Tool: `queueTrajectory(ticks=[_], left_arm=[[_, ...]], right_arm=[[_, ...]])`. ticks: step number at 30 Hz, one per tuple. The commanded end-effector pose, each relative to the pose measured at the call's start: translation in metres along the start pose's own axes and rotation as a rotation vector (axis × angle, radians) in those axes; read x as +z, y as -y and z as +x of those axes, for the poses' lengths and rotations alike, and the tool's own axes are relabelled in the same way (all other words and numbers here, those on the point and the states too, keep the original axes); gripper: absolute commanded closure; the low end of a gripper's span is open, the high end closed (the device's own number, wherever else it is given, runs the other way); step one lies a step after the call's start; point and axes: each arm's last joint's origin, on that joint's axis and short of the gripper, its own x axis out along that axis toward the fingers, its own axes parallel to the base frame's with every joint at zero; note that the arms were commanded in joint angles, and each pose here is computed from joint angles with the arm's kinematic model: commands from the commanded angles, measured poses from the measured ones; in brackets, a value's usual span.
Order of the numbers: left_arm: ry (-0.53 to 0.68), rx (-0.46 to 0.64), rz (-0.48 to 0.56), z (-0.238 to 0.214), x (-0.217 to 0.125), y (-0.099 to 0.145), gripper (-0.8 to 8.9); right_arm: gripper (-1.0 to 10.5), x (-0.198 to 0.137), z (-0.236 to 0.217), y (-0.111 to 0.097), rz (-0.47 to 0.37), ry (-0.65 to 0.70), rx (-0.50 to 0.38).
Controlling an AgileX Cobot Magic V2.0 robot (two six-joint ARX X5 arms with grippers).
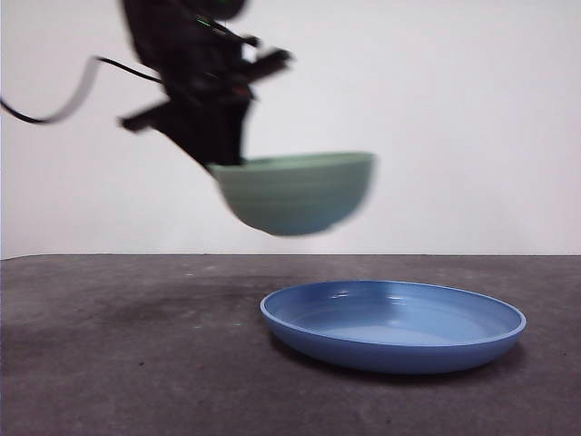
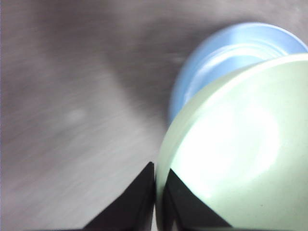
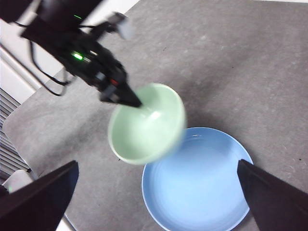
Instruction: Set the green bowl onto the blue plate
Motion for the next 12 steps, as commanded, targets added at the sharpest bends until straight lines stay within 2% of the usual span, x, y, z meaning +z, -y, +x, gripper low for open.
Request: queueTrajectory(ticks=[1, 7, 12], left_arm=[[-0.011, -0.019, 0.039, 0.02, 0.015, 0.02, 7.99], [-0.073, -0.027, 0.093, 0.061, 0.032, 0.044, 7.99], [-0.119, -0.018, 0.09, 0.087, 0.035, 0.044, 7.99]], right_arm=[[3.7, 0.004, -0.001, -0.002, -0.007, 0.015, 0.003], [3.7, 0.004, -0.001, -0.002, -0.007, 0.015, 0.004], [3.7, 0.004, -0.001, -0.002, -0.007, 0.016, 0.004]])
